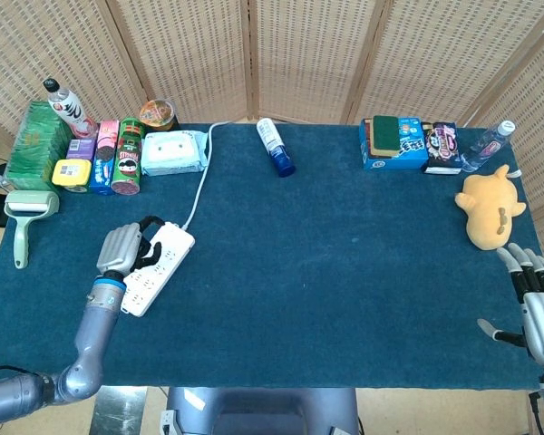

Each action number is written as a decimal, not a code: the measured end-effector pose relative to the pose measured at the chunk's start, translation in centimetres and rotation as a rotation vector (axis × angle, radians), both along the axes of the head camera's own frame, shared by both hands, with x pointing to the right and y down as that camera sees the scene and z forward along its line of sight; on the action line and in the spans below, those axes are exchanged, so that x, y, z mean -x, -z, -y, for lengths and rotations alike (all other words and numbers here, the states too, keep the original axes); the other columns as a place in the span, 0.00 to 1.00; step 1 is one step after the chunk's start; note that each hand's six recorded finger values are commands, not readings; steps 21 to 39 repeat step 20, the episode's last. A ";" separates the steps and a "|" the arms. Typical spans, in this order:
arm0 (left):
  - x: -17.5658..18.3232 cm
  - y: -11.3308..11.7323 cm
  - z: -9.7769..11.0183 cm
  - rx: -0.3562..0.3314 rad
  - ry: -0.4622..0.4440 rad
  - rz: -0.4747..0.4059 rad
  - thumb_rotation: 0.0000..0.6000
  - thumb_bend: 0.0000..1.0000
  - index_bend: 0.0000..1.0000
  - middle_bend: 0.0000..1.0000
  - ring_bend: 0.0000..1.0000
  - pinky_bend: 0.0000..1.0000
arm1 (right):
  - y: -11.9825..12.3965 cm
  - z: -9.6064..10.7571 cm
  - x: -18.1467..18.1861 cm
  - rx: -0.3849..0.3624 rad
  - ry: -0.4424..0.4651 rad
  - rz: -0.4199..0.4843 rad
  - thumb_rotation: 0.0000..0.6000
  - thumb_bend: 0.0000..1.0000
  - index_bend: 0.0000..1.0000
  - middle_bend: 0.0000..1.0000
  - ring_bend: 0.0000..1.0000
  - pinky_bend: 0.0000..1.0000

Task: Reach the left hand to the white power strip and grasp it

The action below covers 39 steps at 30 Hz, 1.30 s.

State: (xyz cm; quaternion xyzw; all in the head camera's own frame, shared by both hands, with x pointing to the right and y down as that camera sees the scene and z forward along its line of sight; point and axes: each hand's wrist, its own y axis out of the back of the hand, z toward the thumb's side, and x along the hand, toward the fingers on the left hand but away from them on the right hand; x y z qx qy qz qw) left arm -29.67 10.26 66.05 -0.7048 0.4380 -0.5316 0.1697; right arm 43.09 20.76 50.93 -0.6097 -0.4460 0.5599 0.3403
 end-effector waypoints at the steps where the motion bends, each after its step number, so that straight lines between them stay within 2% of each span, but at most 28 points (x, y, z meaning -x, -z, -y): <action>1: 0.3 0.6 0.0 -0.023 -0.008 0.001 1.00 0.36 0.03 0.66 0.61 0.63 | 0.0 0.0 0.0 -0.001 -0.001 0.000 1.00 0.00 0.07 0.03 0.03 0.00; 2: 0.5 1.0 -0.1 -0.040 -0.016 0.002 1.00 0.33 0.00 0.48 0.44 0.53 | 0.1 0.0 0.0 -0.002 -0.001 0.000 1.00 0.00 0.07 0.03 0.03 0.00; 4: 1.1 2.0 -0.5 -0.076 -0.045 0.010 1.00 0.29 0.00 0.15 0.17 0.35 | 0.0 0.0 0.0 -0.001 -0.002 0.000 1.00 0.00 0.07 0.03 0.03 0.00; 6: 2.0 2.9 -1.2 -0.102 -0.076 0.028 1.00 0.26 0.00 0.02 0.04 0.23 | 0.0 0.0 0.0 0.001 -0.002 0.000 1.00 0.00 0.07 0.03 0.03 0.00; 7: 2.7 3.5 -1.7 -0.117 -0.097 0.042 1.00 0.25 0.00 0.00 0.01 0.17 | -0.1 0.1 0.0 0.002 -0.002 0.000 1.00 0.00 0.07 0.03 0.03 0.00; 10: 5.0 4.9 -3.5 -0.149 -0.131 0.079 1.00 0.25 0.00 0.00 0.00 0.09 | -0.1 0.1 0.1 0.001 0.000 -0.003 1.00 0.00 0.07 0.03 0.03 0.00; 16: 10.3 7.9 -7.9 -0.209 -0.095 0.132 1.00 0.25 0.00 0.00 0.00 0.08 | 0.3 0.2 0.1 -0.018 -0.007 -0.014 1.00 0.00 0.07 0.03 0.03 0.00; 20: 13.2 9.0 -10.3 -0.202 -0.059 0.165 1.00 0.25 0.00 0.00 0.00 0.07 | 0.5 0.2 0.0 -0.022 -0.009 -0.022 1.00 0.00 0.07 0.03 0.03 0.00; 39: 13.2 9.0 -10.3 -0.202 -0.059 0.165 1.00 0.25 0.00 0.00 0.00 0.07 | 0.5 0.2 0.0 -0.022 -0.009 -0.022 1.00 0.00 0.07 0.03 0.03 0.00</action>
